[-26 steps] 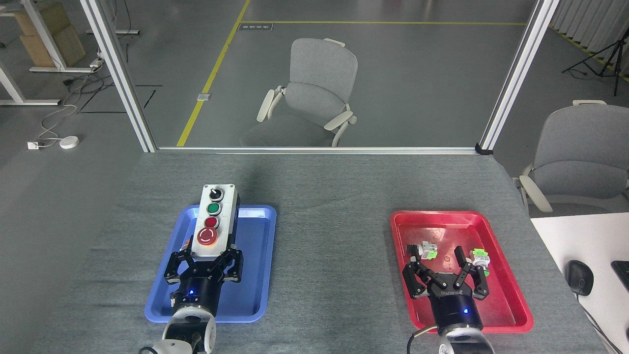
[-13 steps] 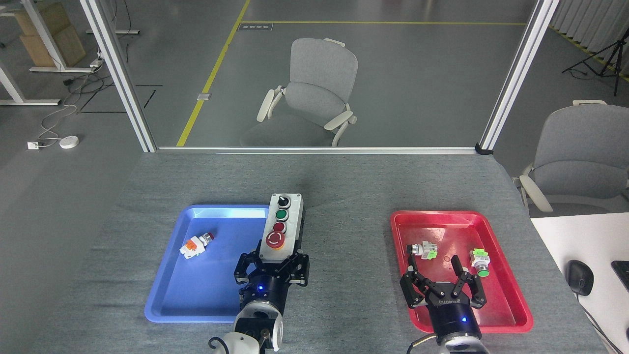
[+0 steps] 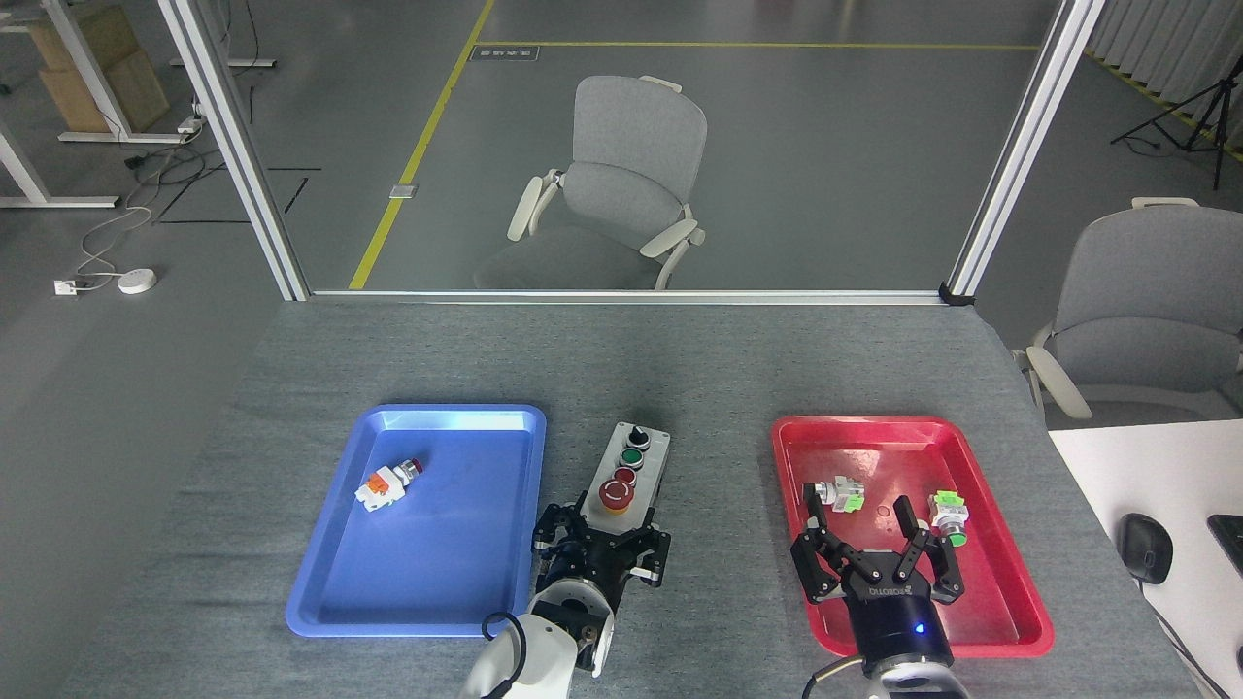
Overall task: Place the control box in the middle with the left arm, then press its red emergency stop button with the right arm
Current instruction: 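Lift the control box and carry it off the tray toward the table middle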
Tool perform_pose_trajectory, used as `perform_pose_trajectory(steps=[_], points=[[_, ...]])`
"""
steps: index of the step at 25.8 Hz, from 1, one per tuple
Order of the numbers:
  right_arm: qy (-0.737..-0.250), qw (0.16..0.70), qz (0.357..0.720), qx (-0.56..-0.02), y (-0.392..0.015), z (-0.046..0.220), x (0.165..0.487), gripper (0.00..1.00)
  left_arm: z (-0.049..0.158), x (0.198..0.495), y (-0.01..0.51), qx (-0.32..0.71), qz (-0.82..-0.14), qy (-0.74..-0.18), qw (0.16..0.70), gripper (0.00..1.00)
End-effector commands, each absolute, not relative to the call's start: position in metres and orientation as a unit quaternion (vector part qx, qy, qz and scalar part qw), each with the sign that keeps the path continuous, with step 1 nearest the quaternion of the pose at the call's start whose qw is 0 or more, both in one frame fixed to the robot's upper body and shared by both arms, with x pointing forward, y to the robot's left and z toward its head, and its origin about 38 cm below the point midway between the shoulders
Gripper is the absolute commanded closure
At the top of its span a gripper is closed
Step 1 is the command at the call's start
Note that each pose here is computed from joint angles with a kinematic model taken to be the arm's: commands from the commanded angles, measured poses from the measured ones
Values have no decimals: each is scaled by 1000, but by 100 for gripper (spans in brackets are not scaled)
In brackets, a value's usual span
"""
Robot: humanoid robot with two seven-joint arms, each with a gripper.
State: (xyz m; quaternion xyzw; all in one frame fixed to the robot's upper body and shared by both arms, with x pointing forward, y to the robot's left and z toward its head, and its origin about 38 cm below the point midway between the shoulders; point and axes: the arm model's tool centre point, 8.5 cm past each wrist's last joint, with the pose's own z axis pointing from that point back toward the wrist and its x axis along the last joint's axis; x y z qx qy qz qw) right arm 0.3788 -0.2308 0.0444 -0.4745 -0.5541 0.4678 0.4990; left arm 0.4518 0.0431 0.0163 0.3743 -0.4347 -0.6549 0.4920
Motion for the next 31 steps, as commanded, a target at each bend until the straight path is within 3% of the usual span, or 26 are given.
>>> perform_pose_trajectory(steps=[1, 7, 14, 15, 17, 19, 22, 28, 31], points=[[-555, 499, 469, -472, -230, 42, 376, 3, 18, 455, 37, 371, -663, -434, 484, 100], [-551, 502, 469, -473, -234, 40, 373, 3, 26, 452, 24, 343, -658, -453, 495, 100], [-554, 496, 470, -475, -236, 44, 378, 3, 16, 434, 1, 328, -684, -452, 469, 100], [-556, 498, 469, -472, -232, 44, 378, 3, 15, 434, 1, 327, -685, -452, 470, 96], [-557, 500, 469, -470, -229, 43, 376, 3, 14, 434, 2, 327, -686, -449, 471, 45], [-557, 500, 471, -467, -227, 40, 370, 3, 15, 434, 3, 328, -684, -450, 472, 34], [-555, 502, 472, -467, -229, 38, 368, 3, 18, 436, 4, 329, -679, -454, 474, 6], [-554, 503, 471, -467, -229, 38, 369, 3, 33, 420, 4, 307, -648, -499, 487, 2], [-553, 501, 473, -469, -231, 39, 369, 3, 37, 408, 48, 327, -639, -507, 476, 2]])
